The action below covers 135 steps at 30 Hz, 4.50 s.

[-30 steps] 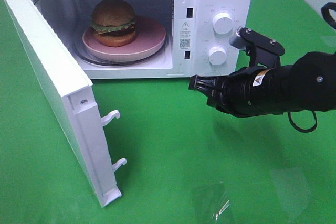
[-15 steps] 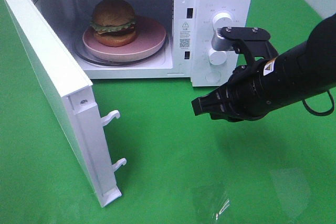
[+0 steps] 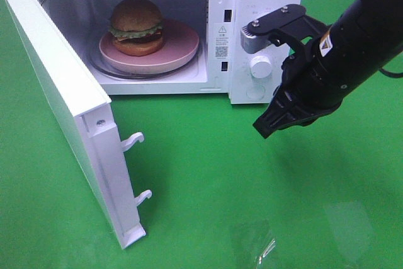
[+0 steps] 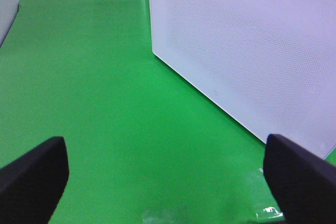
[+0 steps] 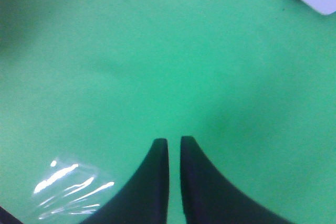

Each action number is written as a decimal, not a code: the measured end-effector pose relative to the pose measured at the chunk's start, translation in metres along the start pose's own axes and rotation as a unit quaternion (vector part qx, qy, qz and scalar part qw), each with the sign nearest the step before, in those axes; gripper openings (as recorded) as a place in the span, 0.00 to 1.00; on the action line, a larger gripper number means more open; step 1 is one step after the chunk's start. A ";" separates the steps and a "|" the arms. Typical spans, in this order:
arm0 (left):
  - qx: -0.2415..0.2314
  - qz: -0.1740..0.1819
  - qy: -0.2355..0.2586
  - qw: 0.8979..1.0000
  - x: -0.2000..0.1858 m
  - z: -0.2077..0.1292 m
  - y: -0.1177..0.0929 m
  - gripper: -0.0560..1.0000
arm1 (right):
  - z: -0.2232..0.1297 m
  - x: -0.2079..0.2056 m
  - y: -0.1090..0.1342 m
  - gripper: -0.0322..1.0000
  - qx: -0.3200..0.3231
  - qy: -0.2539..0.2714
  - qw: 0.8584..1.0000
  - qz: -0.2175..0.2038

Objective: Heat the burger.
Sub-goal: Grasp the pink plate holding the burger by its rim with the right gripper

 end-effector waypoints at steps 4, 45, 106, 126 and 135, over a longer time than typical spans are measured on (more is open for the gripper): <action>0.000 0.000 0.000 1.000 0.000 0.000 0.000 0.93 | 0.007 -0.006 -0.005 0.12 -0.058 0.000 0.998 -0.011; 0.000 0.000 0.000 1.000 0.000 0.000 0.000 0.93 | 0.038 -0.013 -0.014 0.76 -0.537 -0.053 0.838 -0.082; 0.000 0.000 0.000 1.000 0.000 0.000 0.000 0.93 | 0.172 0.106 0.026 0.81 -0.546 -0.136 0.816 -0.135; 0.000 0.000 0.000 1.000 0.000 0.000 0.000 0.93 | 0.189 0.164 0.019 0.78 -0.523 -0.140 0.830 -0.135; 0.000 0.000 0.000 1.000 0.000 0.000 0.000 0.93 | 0.196 0.179 0.022 0.77 -0.507 -0.154 0.838 -0.131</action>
Point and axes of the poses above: a point on each arm's last joint axis where the gripper is mounted, x pointing out along that axis toward the gripper, y along the wrist's bending axis when the last joint is at zero, z = x × y, the point moved 6 cm from there along x, pointing out along that axis toward the gripper, and after that the axes turned 2 degrees about -x, right-handed, at the moved point
